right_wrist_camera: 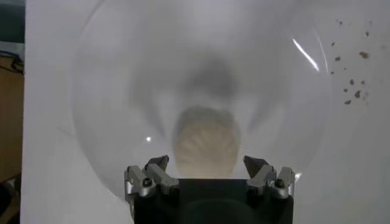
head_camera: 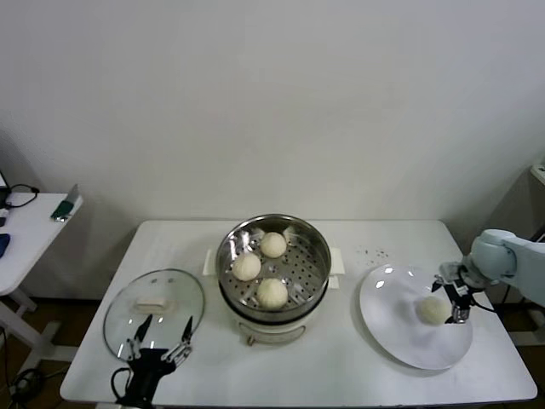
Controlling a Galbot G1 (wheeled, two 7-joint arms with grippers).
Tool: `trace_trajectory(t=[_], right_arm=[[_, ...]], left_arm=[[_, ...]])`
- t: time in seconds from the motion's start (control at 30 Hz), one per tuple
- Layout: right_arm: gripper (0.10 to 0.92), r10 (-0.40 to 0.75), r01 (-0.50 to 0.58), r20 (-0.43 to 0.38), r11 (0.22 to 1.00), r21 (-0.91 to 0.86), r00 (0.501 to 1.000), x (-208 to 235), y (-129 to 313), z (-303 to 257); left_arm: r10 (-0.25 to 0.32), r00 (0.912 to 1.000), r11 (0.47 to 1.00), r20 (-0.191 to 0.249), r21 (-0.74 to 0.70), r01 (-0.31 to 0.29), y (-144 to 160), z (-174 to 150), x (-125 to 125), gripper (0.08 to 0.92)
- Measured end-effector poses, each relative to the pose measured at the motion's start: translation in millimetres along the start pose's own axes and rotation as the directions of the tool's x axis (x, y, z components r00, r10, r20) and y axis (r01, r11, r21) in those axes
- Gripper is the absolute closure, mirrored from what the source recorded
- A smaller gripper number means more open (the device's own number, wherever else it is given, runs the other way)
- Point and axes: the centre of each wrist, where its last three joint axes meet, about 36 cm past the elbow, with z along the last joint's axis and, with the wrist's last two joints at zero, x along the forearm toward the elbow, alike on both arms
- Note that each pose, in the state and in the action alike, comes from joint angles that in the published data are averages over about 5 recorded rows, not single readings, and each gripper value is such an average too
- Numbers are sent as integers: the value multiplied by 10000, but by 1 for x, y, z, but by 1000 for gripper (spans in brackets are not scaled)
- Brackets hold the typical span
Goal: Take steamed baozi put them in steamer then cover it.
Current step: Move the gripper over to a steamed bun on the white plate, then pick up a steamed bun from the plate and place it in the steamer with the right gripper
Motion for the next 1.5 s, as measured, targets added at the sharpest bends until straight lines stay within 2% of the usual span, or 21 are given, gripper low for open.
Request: trace_trajectory(t=[0.23, 0.5, 0.77, 0.93, 1.13, 1.33, 1.5], right_arm=[[205, 67, -67, 0, 9999, -129, 10000, -9, -2, -3], [331, 41, -39, 76, 9996, -268, 10000, -9, -3, -3], [354, 114, -106, 397, 9997, -202, 9991, 11, -13, -10], [359, 398, -403, 742, 9992, 51, 9965, 54, -36, -25], [359, 1080, -1140, 1302, 9927, 398, 9856, 139, -71, -60], [358, 1564, -1790, 2190, 9800, 873, 9631, 215, -88, -125], [360, 1520, -1957, 2902, 9723, 1277, 9448, 247, -83, -187]], left_arm=[[-24, 10000, 10000, 5, 6, 24, 1, 0, 0, 177], [-25, 10000, 10000, 19, 19, 25, 0, 0, 0, 177], [0, 10000, 10000, 68, 14, 0, -1, -3, 1, 177], [24, 9999, 10000, 127, -19, -24, 0, -6, 2, 177], [94, 9998, 9999, 175, -47, -93, 0, -9, 1, 177], [118, 9997, 9999, 190, -4, -118, 1, -11, -1, 177], [114, 9996, 9999, 247, 42, -115, 2, -12, -2, 177]])
